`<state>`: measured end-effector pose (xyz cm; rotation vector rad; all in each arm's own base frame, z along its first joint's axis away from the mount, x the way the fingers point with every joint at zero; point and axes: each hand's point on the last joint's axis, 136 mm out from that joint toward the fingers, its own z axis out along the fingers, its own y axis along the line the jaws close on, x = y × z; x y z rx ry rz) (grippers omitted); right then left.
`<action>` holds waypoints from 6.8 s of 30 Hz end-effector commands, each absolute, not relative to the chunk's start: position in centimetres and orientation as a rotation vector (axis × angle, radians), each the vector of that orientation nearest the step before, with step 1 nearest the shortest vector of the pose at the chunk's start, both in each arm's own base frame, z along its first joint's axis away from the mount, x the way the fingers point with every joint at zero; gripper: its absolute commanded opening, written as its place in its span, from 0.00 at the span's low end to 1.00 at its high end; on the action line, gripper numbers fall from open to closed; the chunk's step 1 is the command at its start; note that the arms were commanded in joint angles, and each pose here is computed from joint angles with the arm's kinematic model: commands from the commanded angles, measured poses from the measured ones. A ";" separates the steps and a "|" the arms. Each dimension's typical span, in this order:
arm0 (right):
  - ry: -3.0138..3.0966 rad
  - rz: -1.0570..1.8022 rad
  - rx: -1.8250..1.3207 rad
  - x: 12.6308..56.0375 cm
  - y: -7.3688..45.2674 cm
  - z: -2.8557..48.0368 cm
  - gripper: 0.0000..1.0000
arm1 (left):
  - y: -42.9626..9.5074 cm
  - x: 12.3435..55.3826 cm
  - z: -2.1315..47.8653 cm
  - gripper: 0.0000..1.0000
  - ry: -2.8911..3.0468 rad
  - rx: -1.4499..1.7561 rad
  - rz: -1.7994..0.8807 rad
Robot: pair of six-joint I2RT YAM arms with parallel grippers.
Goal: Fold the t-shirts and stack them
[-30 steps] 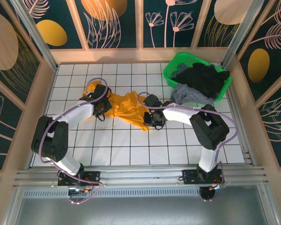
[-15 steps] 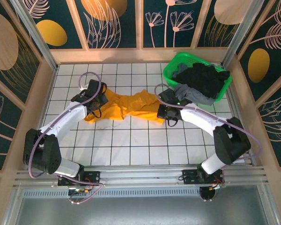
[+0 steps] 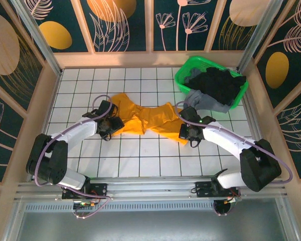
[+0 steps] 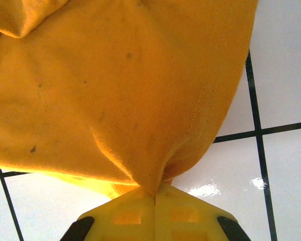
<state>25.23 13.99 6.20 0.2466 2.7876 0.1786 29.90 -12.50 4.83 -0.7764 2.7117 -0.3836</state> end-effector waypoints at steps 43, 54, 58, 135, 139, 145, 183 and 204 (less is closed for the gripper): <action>2.107 0.411 0.169 41.0 12.6 33.8 0.00 | -2.2 41.0 44.9 0.00 1.532 -0.824 -0.654; 2.191 0.576 0.122 41.4 15.1 30.6 0.00 | -2.5 45.4 43.8 0.00 1.621 -0.751 -0.646; 2.122 0.664 0.117 45.1 16.5 31.9 0.00 | -2.5 50.1 44.9 0.00 1.612 -0.717 -0.692; 2.595 0.248 -0.003 54.7 26.2 3.0 0.47 | -1.4 27.5 11.6 0.44 2.273 -1.158 -0.480; 2.609 0.278 -0.015 54.7 26.6 2.6 0.45 | -1.5 27.3 11.7 0.44 2.273 -1.153 -0.484; 2.608 0.296 -0.017 54.8 26.9 3.0 0.38 | -1.5 27.1 12.0 0.43 2.267 -1.145 -0.488; 2.496 0.354 0.040 43.7 26.4 15.3 0.00 | -0.6 28.0 12.4 0.42 2.254 -1.144 -0.418; 2.711 0.120 0.375 21.6 11.5 7.4 0.00 | 6.0 28.2 9.6 0.57 2.377 -1.135 0.125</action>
